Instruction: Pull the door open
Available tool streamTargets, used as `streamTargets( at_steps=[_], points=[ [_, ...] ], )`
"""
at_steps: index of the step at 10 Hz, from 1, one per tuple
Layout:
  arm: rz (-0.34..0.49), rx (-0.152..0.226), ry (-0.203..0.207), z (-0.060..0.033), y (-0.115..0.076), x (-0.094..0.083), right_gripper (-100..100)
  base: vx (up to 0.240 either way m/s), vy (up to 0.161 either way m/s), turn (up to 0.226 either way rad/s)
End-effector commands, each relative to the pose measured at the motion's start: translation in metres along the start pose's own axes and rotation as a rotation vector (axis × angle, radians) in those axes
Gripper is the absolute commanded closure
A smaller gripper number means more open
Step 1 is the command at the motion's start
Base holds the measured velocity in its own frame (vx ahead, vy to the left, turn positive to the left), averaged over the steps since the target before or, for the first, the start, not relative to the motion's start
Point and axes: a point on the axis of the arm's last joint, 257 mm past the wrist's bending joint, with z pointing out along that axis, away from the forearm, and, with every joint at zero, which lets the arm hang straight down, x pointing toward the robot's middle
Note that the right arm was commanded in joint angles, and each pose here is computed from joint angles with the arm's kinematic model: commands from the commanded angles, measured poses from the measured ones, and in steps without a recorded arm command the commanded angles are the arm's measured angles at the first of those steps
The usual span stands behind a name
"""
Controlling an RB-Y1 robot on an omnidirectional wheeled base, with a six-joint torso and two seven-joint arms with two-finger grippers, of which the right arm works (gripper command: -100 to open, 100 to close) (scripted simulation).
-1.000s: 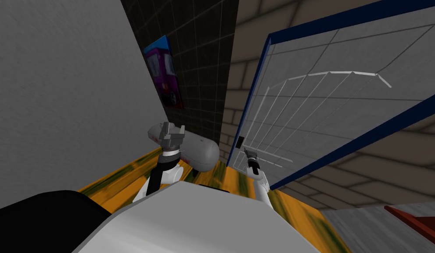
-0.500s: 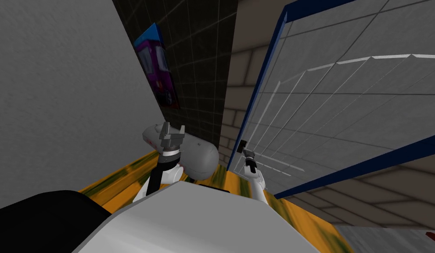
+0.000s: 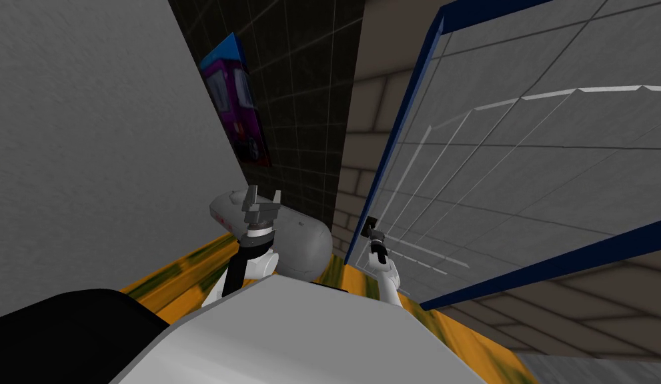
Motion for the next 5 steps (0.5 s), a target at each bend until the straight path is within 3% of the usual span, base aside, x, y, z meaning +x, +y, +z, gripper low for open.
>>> streamTargets(
  at_steps=[1, 5],
  points=[
    [-0.002, 0.003, -0.005, 0.0016, -0.0028, -0.0029, 100, -0.034, 0.011, 0.058],
    [-0.002, 0.003, -0.005, 0.0016, -0.0028, -0.0029, 100, -0.001, -0.002, -0.012]
  ],
)
